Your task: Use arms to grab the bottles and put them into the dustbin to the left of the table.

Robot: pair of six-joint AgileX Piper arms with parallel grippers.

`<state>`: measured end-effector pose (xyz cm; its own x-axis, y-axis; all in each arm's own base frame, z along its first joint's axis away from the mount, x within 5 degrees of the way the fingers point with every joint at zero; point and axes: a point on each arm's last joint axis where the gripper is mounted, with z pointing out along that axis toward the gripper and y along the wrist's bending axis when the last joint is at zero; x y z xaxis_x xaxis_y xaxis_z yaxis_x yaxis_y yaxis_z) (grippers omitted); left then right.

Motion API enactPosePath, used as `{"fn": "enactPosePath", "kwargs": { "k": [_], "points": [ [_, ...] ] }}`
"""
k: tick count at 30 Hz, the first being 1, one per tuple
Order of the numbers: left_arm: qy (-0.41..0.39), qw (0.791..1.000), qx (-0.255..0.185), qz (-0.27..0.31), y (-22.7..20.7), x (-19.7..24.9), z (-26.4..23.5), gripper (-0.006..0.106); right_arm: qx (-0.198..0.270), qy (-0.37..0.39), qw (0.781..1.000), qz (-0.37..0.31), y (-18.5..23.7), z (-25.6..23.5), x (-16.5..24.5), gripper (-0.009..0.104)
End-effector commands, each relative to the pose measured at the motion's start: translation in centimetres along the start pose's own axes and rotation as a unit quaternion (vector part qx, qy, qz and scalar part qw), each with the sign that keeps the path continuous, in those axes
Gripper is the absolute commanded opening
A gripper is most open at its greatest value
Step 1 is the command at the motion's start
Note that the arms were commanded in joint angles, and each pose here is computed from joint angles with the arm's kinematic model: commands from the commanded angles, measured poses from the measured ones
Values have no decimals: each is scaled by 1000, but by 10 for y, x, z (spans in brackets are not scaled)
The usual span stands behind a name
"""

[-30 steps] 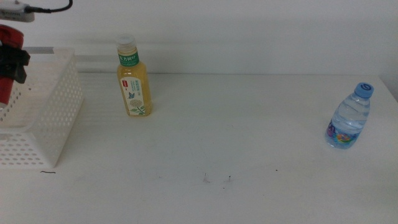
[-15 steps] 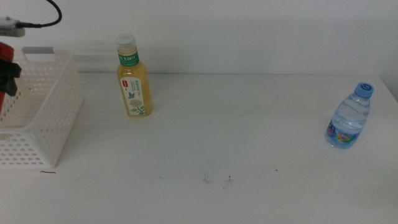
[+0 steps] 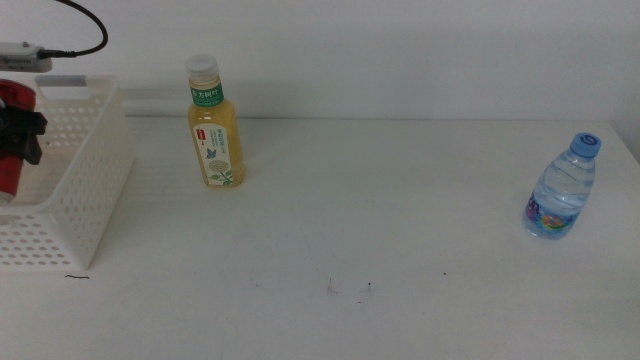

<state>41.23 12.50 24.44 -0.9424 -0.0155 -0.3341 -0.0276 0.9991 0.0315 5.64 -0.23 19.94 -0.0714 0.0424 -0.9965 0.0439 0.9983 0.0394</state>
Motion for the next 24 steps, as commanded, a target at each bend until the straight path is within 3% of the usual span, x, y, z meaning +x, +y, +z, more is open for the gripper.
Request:
{"fn": "enactPosePath", "kwargs": {
  "k": [1,12,17,24],
  "points": [
    [-25,1000,4,-5,-1,-5,-9,56,5,-5,1000,-5,-1,0,0,93],
    [-14,1000,10,3,-2,-3,-9,91,5,-5,1000,-5,-1,0,0,93],
    [-8,1000,19,-1,-5,-1,-18,94,5,-5,1000,-5,-1,0,0,93],
    [-47,999,14,-7,-16,2,-71,94,5,-5,1000,-5,-1,0,0,93]
  ]
}}
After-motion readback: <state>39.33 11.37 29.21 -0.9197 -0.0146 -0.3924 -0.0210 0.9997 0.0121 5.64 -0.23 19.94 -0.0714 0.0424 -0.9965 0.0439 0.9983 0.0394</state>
